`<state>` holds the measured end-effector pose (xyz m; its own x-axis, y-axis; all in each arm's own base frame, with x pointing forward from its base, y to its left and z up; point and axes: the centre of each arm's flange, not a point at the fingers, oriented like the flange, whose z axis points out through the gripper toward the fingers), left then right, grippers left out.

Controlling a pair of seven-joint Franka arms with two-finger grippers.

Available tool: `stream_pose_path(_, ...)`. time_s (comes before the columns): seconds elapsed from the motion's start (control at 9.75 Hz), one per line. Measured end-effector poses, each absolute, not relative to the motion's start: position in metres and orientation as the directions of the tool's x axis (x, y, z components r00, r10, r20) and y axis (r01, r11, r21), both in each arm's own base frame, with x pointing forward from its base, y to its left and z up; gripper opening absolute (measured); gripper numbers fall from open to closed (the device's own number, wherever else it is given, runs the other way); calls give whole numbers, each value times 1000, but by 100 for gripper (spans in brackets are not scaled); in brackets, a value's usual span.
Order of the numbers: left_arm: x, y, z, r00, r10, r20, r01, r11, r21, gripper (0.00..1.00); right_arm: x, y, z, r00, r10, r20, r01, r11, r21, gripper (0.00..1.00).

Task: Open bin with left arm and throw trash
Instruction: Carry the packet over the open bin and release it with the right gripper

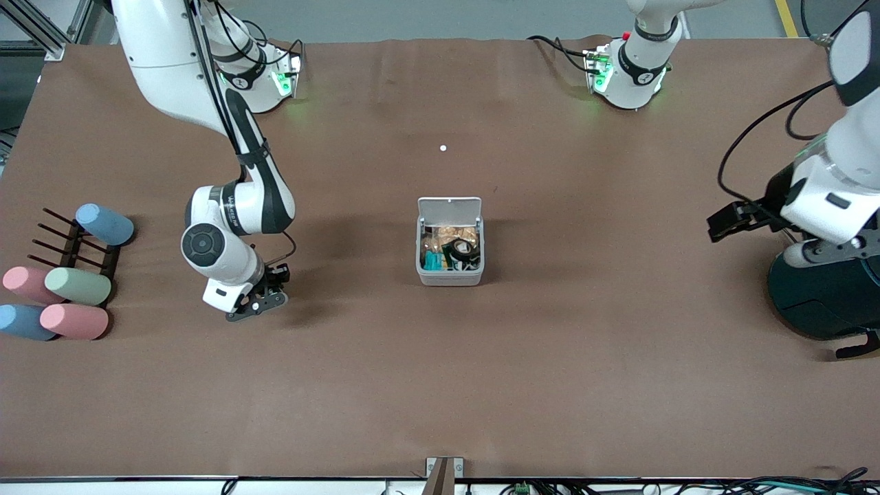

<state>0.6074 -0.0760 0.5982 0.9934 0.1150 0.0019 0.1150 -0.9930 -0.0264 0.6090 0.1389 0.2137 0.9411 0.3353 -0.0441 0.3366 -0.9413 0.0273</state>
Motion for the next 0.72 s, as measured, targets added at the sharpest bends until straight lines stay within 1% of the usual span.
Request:
stream_pose_path(0.21,601,-65,609,997,79,-8,79,-997,-1,100,621,185,256,969,247,3,247,-968,-31,48)
stream_pose_path(0.31,597,-61,616,997,82,-4,82,-997,8,100,620,222,275,983,184,25,185,-981,-53,48)
stream_pose_path(0.51,589,-52,629,997,75,12,75,-997,-2,100,608,307,312,995,65,73,74,-989,-130,48)
stream_pose_path(0.72,578,-38,643,997,77,5,77,-997,7,100,593,365,338,996,-30,82,-12,-979,-203,48)
